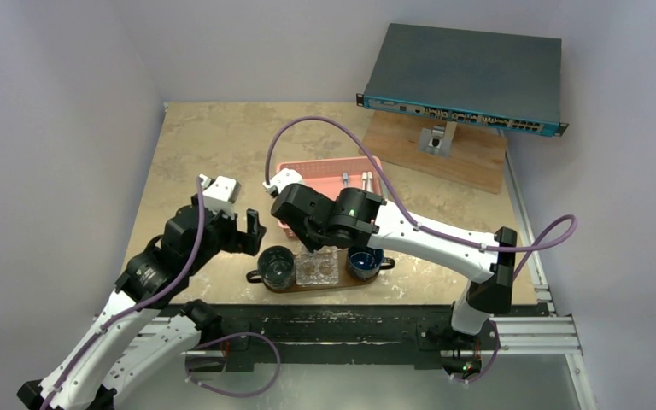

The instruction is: Prepare toiletry sets of a toothbrush and toothpaste on the tray

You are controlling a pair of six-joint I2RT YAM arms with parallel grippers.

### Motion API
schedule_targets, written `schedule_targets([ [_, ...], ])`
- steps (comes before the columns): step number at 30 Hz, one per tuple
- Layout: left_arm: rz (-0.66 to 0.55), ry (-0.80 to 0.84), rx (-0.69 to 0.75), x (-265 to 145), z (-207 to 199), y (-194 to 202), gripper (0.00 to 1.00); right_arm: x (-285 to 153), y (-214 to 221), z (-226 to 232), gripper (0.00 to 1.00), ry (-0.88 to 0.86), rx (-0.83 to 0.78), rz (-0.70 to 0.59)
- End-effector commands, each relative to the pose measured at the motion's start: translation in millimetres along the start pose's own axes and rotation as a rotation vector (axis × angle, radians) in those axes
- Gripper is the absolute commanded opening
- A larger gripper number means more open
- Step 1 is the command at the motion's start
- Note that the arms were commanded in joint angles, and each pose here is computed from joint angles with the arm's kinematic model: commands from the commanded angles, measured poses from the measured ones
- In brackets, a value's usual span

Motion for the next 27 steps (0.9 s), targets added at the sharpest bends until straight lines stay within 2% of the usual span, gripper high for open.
schedule_targets([
  [1, -0.034, -0.008, 0.002, 2, 1, -7, 0.95, -22, -7, -9, 0.00, -0.006, 0.047, -0.075],
  [27, -0.027, -0.008, 0.007, 4, 1, -7, 0.95, 26, 13, 10, 0.00, -0.028, 0.026, -0.006],
])
Point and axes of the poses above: each gripper's point midway between its finger pads, its own x axis out along the fingers, its own z axis along the line the jaws close on, y = z × x, the point moved 8 cm from there along -x, back along the fingers, and after that the axes turned 15 degrees about x, right-handed, at the moved point
